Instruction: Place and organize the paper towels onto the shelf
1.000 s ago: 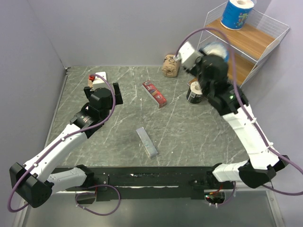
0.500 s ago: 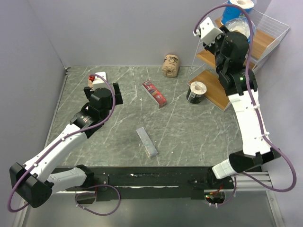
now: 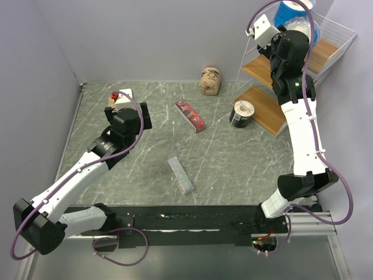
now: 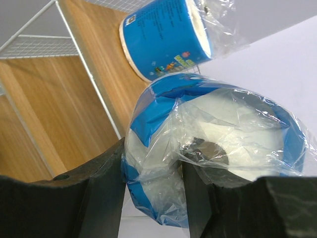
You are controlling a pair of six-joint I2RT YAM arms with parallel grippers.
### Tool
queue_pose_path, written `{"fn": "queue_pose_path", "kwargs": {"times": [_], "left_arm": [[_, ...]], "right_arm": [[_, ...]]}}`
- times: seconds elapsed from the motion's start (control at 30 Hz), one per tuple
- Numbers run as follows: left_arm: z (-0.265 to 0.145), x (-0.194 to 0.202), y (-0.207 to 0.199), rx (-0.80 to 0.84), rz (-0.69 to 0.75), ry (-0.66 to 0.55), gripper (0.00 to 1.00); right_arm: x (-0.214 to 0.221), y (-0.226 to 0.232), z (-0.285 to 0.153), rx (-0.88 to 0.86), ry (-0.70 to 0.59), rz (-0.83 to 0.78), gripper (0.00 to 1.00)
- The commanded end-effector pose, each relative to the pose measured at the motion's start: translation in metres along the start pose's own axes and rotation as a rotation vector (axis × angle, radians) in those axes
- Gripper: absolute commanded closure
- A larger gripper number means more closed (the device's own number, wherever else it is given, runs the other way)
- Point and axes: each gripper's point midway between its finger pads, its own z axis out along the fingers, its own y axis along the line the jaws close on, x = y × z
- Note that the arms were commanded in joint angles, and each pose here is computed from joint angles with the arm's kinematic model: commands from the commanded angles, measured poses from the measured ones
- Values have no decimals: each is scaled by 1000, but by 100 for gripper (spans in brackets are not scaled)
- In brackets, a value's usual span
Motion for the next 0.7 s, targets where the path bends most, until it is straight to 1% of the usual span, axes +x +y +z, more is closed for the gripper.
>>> {"fn": "queue_pose_path", "kwargs": {"times": [0.0,0.2,0.5,0.67], "left_arm": [[-5,-21,-3,12,-36,-43,3],[-5,-20,-4,20,-38,-43,4],[-6,-22,-2,15,-37,-46,4],[-6,-22,-3,15,-37,-46,4]], "right_arm": [[-21,-56,-11,158,-100,69,66],[-11,-61,-2,173,-76,81,63],[2,-61,16,177,-62,92,63],[11,-65,25,189,-56,97,57]]}}
